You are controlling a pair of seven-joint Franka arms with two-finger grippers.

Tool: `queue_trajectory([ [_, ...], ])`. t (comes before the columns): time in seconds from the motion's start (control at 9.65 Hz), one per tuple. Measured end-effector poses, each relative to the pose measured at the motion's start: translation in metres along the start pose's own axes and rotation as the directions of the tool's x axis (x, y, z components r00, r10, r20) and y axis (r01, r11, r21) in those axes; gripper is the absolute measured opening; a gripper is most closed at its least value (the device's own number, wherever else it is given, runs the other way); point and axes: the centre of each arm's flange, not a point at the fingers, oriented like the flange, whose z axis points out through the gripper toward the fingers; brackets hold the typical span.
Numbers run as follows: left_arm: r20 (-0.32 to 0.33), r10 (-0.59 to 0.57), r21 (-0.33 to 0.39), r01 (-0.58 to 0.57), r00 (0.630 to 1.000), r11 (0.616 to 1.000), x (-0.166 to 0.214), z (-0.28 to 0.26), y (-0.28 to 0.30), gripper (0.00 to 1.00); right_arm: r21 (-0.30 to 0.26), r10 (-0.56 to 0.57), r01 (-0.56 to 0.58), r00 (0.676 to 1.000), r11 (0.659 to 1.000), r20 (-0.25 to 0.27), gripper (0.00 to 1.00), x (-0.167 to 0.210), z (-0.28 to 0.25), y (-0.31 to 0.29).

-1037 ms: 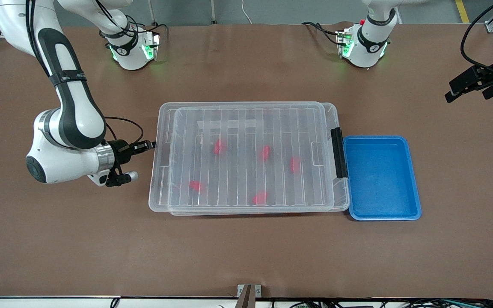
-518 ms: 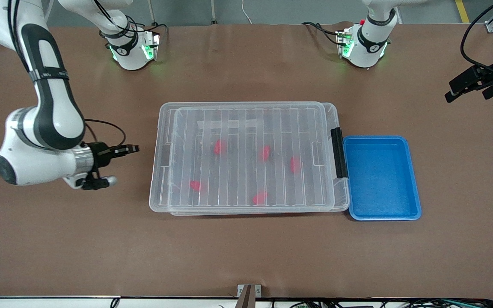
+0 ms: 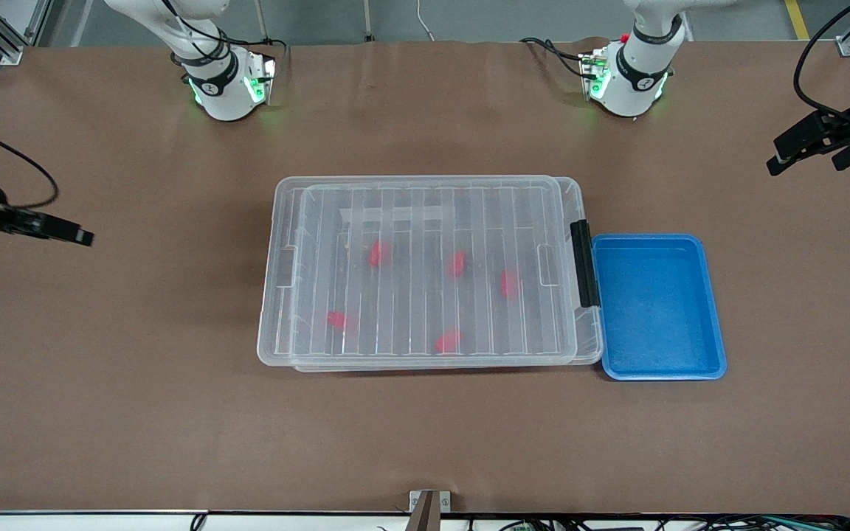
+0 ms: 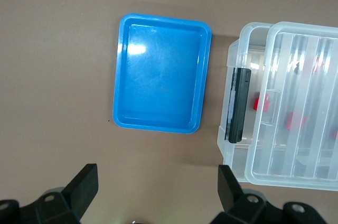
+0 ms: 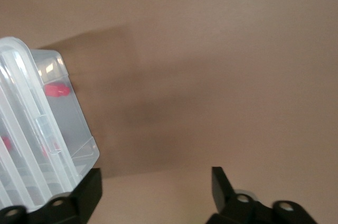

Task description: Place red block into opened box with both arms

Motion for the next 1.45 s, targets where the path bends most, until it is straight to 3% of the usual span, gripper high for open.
queue_trajectory([
  [0.21, -0.004, 0.048, 0.035, -0.048, 0.999, 0.998, -0.003, 0.0, 0.014, 1.0, -0.05, -0.008, 0.005, 0.998, 0.999, -0.061, 1.0, -0.027, -0.046, -0.008],
  [0.41, -0.009, 0.058, 0.04, -0.058, 0.998, 0.998, -0.004, -0.002, 0.017, 1.0, -0.054, -0.016, 0.01, 0.994, 0.998, -0.107, 1.0, -0.063, -0.086, -0.009],
  [0.62, -0.012, 0.059, 0.04, -0.058, 0.998, 0.997, -0.004, -0.004, 0.014, 1.0, -0.05, -0.001, -0.005, 0.991, 0.999, -0.134, 1.0, -0.069, -0.099, 0.001],
  [0.83, -0.016, 0.054, 0.04, -0.053, 0.998, 0.998, -0.003, -0.006, 0.012, 1.0, -0.06, 0.006, -0.013, 0.992, 0.998, -0.125, 1.0, -0.064, -0.094, 0.005],
  [1.04, -0.003, 0.052, 0.049, -0.052, 0.999, 0.997, -0.005, -0.005, 0.01, 1.0, -0.139, -0.001, -0.017, 0.991, 0.99, -0.132, 1.0, -0.059, -0.092, 0.012],
  [1.14, 0.0, 0.053, 0.062, -0.052, 0.999, 0.997, -0.005, -0.005, 0.009, 1.0, -0.148, -0.009, -0.009, 0.993, 0.989, -0.12, 1.0, -0.06, -0.09, 0.013],
  [1.45, 0.001, 0.054, 0.071, -0.054, 0.999, 0.996, -0.005, -0.005, 0.009, 1.0, -0.124, -0.016, 0.004, 0.995, 0.992, -0.102, 1.0, -0.061, -0.088, 0.01],
])
